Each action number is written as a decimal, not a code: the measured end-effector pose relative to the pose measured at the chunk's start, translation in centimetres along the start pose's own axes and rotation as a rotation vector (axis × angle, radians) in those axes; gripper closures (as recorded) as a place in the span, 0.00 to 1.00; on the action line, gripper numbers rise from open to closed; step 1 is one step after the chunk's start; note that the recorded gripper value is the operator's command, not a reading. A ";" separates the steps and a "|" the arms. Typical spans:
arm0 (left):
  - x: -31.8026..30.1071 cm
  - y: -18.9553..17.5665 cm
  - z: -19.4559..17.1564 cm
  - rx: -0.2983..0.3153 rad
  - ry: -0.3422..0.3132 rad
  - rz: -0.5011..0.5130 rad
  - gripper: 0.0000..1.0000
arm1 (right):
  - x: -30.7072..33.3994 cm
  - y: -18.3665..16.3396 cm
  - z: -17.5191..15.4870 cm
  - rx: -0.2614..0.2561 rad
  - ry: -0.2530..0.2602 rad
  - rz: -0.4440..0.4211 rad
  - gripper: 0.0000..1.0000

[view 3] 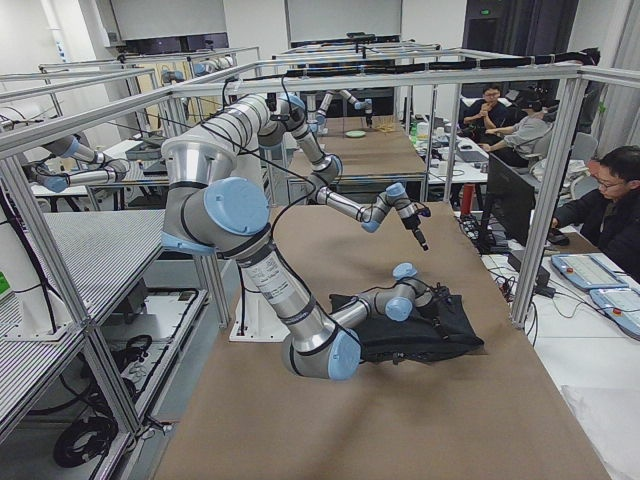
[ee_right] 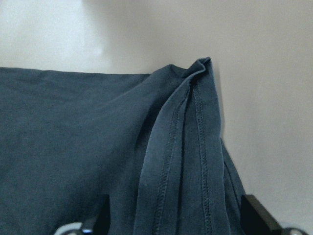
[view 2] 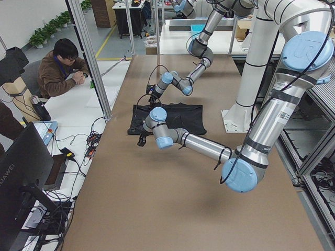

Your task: Fold clothes

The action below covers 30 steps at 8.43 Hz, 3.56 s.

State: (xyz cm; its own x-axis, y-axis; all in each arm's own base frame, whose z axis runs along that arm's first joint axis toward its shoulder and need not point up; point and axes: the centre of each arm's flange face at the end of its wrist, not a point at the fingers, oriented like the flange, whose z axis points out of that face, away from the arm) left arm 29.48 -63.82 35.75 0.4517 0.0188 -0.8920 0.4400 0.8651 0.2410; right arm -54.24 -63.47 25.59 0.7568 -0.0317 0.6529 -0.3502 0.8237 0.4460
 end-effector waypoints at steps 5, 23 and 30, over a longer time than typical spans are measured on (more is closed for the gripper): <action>0.0 0.0 0.1 0.000 -0.002 0.000 0.00 | -0.7 -0.6 2.5 0.040 0.026 0.002 0.06; 3.2 -1.1 1.0 0.027 -0.002 0.002 0.00 | 0.8 -3.2 -0.7 -0.093 -0.026 -0.015 0.06; 3.3 -1.3 1.4 0.027 -0.005 -0.002 0.00 | -1.5 1.2 0.3 -0.048 0.014 -0.047 0.05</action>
State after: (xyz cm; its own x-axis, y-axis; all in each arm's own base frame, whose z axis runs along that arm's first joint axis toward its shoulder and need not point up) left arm 31.48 -65.55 32.99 0.4542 0.0145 -0.8908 0.4614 0.8515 0.2492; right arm -55.98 -62.60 25.29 0.7794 -0.0635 0.6233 -0.2874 0.8477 0.4459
